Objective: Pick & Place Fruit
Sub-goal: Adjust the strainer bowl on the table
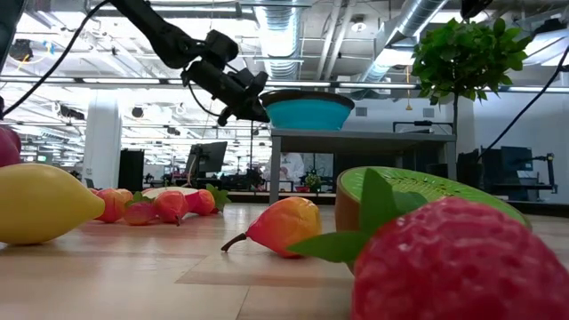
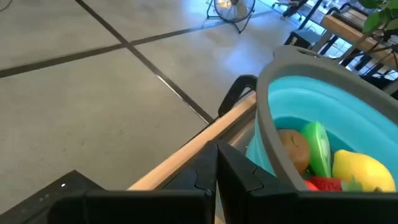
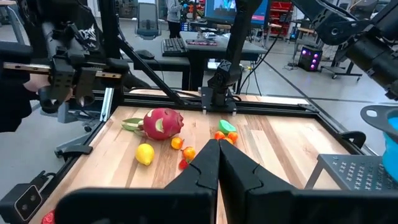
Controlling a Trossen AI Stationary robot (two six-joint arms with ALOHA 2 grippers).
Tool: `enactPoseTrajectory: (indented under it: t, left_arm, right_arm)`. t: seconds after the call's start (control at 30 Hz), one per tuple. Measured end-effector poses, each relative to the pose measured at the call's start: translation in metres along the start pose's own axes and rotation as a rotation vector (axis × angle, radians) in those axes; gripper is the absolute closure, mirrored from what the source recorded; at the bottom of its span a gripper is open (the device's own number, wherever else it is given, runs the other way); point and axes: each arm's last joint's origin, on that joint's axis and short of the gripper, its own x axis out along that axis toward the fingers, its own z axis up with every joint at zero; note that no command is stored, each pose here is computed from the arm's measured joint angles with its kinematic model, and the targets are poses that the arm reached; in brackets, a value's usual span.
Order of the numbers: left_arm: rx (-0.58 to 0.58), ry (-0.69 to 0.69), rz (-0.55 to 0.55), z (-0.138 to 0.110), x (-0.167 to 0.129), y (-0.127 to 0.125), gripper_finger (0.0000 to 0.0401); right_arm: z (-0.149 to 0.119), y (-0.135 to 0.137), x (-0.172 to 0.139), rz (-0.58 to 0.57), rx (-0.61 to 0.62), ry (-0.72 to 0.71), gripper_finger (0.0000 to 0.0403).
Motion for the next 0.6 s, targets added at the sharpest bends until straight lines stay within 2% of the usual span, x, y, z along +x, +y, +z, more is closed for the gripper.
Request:
enactPoseTrajectory:
  t: [0.6]
  left_arm:
    - [0.037,0.021,-0.088,-0.008,0.003,-0.037,0.0400]
  right_arm:
    - [-0.001,0.001,0.000,0.005,-0.001,0.009,0.0403]
